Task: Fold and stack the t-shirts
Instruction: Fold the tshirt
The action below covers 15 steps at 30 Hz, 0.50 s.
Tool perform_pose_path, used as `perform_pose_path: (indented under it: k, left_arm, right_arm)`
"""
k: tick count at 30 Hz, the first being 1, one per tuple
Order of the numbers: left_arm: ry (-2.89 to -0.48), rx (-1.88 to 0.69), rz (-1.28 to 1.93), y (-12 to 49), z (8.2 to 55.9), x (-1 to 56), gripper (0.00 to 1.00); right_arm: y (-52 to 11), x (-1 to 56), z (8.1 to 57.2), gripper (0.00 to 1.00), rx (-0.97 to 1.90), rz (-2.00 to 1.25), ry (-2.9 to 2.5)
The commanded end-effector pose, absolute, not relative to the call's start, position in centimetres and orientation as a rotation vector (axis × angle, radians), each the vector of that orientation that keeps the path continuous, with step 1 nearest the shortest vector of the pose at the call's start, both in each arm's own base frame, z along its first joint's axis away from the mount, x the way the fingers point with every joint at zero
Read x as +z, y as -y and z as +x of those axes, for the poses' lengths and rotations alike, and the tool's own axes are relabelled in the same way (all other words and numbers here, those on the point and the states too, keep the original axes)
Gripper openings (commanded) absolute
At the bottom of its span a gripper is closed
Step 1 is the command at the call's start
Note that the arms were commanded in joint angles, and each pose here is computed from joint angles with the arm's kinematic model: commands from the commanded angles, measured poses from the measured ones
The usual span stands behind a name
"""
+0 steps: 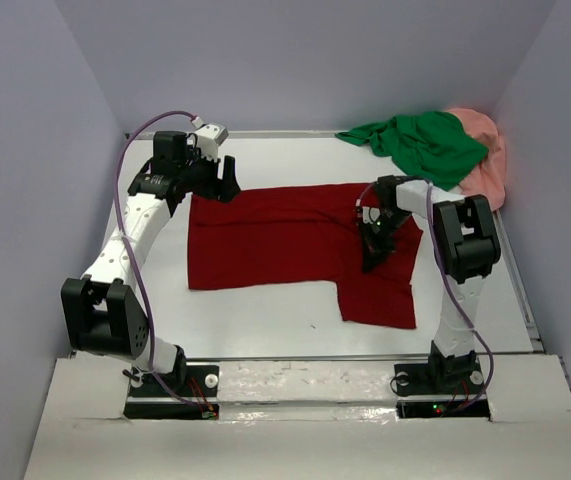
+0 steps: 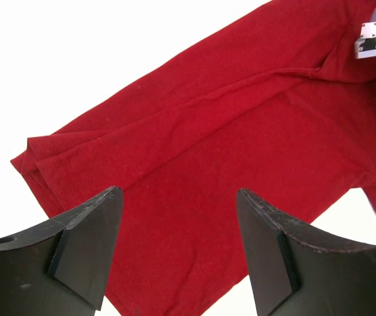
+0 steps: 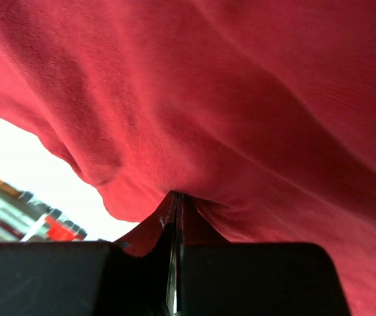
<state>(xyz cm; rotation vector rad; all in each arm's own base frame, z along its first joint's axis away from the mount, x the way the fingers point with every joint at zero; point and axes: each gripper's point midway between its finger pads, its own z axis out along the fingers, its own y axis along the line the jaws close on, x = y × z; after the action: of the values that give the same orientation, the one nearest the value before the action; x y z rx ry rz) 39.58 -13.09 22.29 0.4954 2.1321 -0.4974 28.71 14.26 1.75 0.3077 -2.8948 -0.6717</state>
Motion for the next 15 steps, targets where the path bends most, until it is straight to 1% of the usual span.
perform_pose_path:
  k: [1,3,4,8,12,15]
  left_arm:
    - [-2.059,-0.504,0.523,13.6,39.5,25.0,0.79]
    - [-2.06,-0.505,0.522,13.5,39.6,24.9,0.79]
    - [-2.061,-0.508,0.524,13.6,39.6,24.8,0.79]
    - [-2.068,-0.506,0.526,13.6,39.7,24.5,0.79]
    - [-2.068,-0.529,0.531,13.9,39.6,24.5,0.8]
    - [-2.068,-0.53,0.532,13.9,39.6,24.5,0.8]
  right_arm:
    - [-16.8,1.7,28.3,0.0,-0.885,0.274,2.799]
    - [-17.8,2.0,27.8,0.0,-0.988,0.246,2.732]
    - [-18.9,2.8,27.6,0.0,-1.096,0.236,2.679]
    - [-18.6,2.9,27.9,0.0,-1.075,0.251,2.7]
    - [-19.3,3.6,27.5,0.0,-1.147,0.239,2.66]
    - [-18.5,3.1,27.9,0.0,-1.061,0.265,2.714]
